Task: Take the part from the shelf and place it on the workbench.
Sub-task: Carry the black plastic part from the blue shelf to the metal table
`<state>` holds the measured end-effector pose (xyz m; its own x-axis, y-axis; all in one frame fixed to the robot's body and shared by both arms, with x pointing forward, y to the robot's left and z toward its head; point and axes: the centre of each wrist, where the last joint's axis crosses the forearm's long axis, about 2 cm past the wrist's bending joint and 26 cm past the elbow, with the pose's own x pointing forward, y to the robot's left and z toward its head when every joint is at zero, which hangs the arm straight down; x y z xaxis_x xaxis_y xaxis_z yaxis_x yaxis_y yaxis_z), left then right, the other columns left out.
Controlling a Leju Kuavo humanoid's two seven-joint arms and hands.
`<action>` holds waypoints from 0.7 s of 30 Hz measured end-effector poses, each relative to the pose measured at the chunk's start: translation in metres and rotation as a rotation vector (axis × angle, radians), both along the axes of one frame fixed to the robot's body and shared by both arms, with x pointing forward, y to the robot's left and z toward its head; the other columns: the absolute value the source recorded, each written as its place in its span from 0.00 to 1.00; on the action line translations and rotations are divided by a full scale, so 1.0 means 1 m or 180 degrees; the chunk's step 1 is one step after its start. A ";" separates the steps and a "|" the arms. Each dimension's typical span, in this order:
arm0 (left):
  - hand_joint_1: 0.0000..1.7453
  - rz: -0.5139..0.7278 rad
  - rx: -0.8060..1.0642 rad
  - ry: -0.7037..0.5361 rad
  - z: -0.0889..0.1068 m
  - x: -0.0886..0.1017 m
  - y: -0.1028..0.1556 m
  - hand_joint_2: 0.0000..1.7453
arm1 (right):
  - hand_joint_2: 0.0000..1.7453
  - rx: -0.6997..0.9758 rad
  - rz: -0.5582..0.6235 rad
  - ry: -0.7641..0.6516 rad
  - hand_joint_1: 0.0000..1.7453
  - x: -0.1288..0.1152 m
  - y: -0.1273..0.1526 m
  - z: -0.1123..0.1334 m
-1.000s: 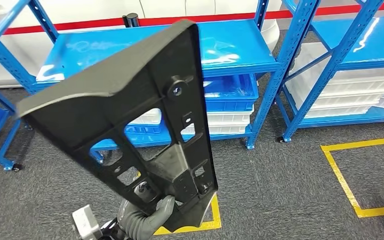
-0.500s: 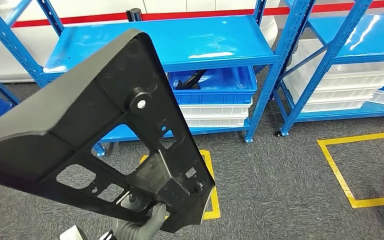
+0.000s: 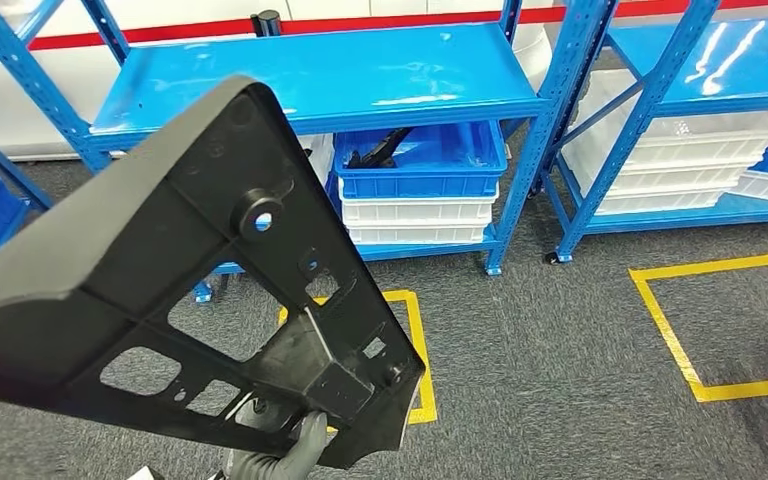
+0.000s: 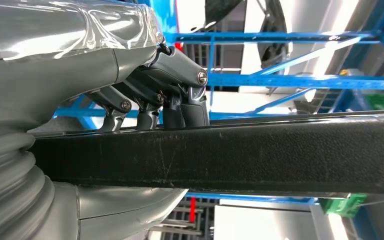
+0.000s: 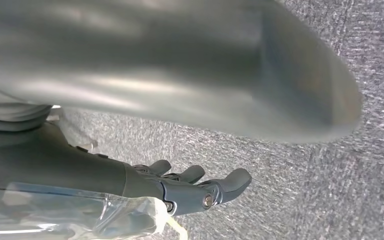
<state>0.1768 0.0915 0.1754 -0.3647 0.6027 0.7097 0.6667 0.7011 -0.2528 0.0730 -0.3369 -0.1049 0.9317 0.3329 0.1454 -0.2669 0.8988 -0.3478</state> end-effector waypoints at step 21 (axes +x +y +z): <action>1.00 -0.0171 0.0235 0.0062 0.003 0.005 0.000 1.00 | 0.00 0.0282 -0.0104 -0.0147 0.00 -0.003 0.034 -0.002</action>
<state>0.1821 0.0914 0.1788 -0.3189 0.5668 0.7596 0.6993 0.6817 -0.2151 0.0697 -0.3024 -0.1072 0.9335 0.2864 0.2160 -0.2225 0.9345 -0.2778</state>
